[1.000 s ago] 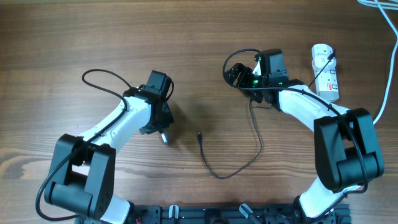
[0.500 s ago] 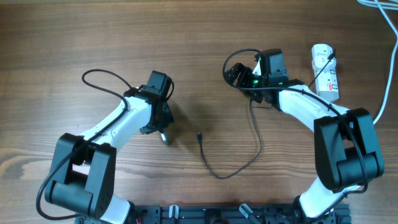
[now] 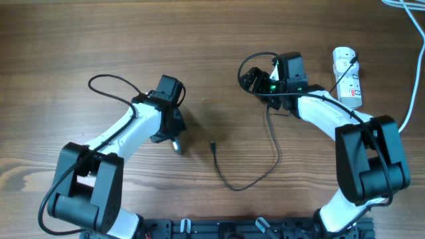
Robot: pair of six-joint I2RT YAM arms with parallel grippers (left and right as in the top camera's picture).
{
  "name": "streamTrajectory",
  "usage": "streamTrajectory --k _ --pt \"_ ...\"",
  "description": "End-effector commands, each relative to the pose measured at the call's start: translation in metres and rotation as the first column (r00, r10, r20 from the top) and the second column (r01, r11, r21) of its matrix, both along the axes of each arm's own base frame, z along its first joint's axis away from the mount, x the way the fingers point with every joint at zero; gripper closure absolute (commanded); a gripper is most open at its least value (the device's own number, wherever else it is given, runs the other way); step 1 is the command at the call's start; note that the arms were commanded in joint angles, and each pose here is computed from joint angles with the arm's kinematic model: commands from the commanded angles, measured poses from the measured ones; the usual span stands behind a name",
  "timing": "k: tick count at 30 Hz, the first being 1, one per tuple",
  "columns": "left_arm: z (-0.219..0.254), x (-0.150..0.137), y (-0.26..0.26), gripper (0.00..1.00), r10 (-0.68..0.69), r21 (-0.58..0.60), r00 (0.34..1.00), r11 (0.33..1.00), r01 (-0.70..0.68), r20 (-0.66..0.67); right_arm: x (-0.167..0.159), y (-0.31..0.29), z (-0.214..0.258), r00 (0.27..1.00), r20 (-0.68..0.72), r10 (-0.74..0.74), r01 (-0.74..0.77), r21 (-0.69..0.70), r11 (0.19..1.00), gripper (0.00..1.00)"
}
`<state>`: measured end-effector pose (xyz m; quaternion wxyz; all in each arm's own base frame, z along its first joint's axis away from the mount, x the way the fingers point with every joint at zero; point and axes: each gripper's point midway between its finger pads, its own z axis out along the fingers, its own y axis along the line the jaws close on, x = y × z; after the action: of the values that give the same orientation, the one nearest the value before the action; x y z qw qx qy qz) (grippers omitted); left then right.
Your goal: Plug charger to phone and switch on socket
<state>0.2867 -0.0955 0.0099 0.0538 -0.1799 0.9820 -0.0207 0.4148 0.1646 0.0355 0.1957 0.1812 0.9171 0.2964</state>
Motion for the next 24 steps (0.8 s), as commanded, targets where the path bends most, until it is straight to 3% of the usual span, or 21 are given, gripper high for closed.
streamTrajectory --k 1,3,6,9,11,14,15,18,24 --pt "0.032 0.008 -0.037 0.96 -0.062 -0.299 0.996 0.951 0.077 0.058 0.002 -0.004 -0.004 1.000 0.007 -0.001 0.001 -0.026 1.000 0.00" --pt "0.065 0.020 -0.054 0.96 -0.063 -0.508 0.989 0.853 0.122 0.133 0.002 -0.004 -0.004 1.000 0.007 -0.001 0.001 -0.026 1.000 0.00" --pt "0.097 0.035 -0.065 0.96 -0.081 -0.687 0.962 0.685 0.244 0.262 0.002 -0.004 -0.004 1.000 0.007 -0.001 0.001 -0.026 1.000 0.00" --pt "0.106 0.032 -0.067 0.96 -0.063 -0.780 0.946 0.549 0.299 0.318 0.002 -0.004 -0.004 1.000 0.007 -0.001 0.001 -0.026 1.000 0.00" --pt "0.099 0.024 -0.053 0.96 -0.020 -0.820 0.958 0.511 0.256 0.287 0.002 -0.004 -0.004 1.000 0.007 -0.001 0.001 -0.026 1.000 0.00" --pt "0.112 0.018 -0.027 0.96 0.068 -0.885 0.933 0.347 0.310 0.354 0.002 -0.004 -0.004 1.000 0.007 -0.001 0.001 -0.026 1.000 0.00" --pt "0.112 0.017 -0.014 0.96 0.112 -0.891 0.924 0.327 0.314 0.366 0.002 -0.004 -0.004 1.000 0.007 -0.001 0.001 -0.026 1.000 0.00" --pt "0.100 0.016 0.014 0.96 0.203 -0.897 0.914 0.352 0.267 0.352 0.002 -0.004 -0.004 1.000 0.007 -0.001 0.001 -0.026 1.000 0.00" --pt "0.114 0.015 0.013 0.96 0.174 -0.866 0.874 0.314 0.388 0.455 0.002 -0.004 -0.004 1.000 0.007 -0.001 0.001 -0.026 1.000 0.00"
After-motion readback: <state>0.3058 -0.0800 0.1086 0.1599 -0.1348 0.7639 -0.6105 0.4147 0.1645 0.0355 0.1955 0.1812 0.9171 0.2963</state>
